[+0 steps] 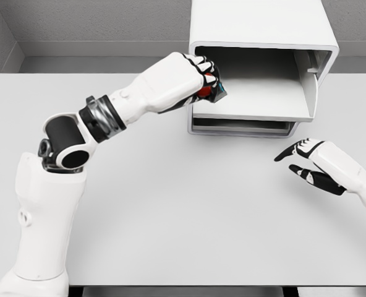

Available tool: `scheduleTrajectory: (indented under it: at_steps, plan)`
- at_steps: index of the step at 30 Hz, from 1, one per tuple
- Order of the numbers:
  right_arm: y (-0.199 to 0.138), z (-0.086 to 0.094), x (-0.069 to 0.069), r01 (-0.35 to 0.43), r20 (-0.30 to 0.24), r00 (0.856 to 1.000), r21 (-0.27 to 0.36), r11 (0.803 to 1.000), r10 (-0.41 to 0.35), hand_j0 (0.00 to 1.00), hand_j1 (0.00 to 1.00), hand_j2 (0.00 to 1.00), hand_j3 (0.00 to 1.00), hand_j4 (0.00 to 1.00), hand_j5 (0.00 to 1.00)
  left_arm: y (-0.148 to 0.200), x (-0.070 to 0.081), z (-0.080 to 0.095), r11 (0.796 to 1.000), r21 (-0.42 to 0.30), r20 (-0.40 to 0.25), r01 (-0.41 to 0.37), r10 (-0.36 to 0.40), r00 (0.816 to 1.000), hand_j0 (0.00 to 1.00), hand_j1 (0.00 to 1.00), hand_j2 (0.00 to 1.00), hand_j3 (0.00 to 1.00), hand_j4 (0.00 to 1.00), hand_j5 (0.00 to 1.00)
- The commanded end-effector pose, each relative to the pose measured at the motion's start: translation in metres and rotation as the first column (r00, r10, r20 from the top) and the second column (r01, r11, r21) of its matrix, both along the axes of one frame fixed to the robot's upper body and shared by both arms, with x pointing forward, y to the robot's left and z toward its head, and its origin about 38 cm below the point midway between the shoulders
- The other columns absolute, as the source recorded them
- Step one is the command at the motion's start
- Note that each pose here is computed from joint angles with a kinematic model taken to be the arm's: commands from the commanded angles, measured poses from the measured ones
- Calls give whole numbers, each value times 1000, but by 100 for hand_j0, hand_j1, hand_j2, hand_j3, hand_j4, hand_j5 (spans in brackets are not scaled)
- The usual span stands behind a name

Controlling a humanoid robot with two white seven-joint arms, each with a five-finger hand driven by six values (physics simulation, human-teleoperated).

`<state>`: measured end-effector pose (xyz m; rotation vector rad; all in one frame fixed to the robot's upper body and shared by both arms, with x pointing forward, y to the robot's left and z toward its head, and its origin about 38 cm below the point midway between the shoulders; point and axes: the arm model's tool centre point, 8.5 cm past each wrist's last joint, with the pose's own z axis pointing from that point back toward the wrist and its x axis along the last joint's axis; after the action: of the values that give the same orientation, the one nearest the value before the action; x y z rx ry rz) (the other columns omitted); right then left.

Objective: Slide open multi-storey tabletop storage cabinets and put open load switch and slide close multi-storey tabletop storage cabinets

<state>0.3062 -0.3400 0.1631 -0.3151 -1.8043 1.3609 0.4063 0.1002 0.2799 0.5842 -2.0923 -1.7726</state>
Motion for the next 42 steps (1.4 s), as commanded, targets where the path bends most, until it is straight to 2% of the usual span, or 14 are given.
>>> scheduleTrajectory:
  at_steps: [1, 10, 12, 21, 24, 35, 42]
  plan:
    - [1, 1, 0, -1, 0, 1000, 9, 1000, 1, 57, 57, 57, 57, 57, 57, -2, 2, -5, 1000, 25, -7, -13, 13, 1000, 31, 31, 31, 31, 31, 31]
    - [1, 4, 3, -5, 11, 1000, 6, 1000, 4, 57, 57, 57, 57, 57, 57, -17, -1, -3, 998, 49, 4, 25, -26, 1000, 31, 31, 31, 31, 31, 31]
    - [1, 5, 3, -5, 12, 1000, 6, 1000, 5, 57, 57, 57, 57, 57, 57, -20, 3, -4, 998, 57, -2, 31, -31, 1000, 31, 31, 31, 31, 31, 31]
    - [2, 6, 4, -6, 16, 1000, 11, 1000, 6, 57, 57, 57, 57, 57, 57, -33, 6, 2, 994, 83, 11, 64, -66, 998, 30, 30, 30, 30, 30, 30]
    - [2, 6, 4, -5, 16, 1000, 13, 1000, 5, 57, 57, 57, 57, 57, 57, -38, 12, 5, 993, 97, 9, 72, -73, 997, 30, 30, 30, 30, 30, 30]
    - [4, 8, 7, -11, 25, 1000, 15, 1000, 11, 58, 58, 58, 58, 58, 58, -57, 19, 2, 982, 149, -10, 114, -113, 994, 30, 30, 30, 30, 30, 30]
    - [5, 13, 10, -14, 39, 999, 13, 1000, 14, 58, 58, 58, 58, 58, 58, -67, 22, 4, 973, 196, 4, 123, -126, 992, 30, 30, 30, 30, 30, 30]
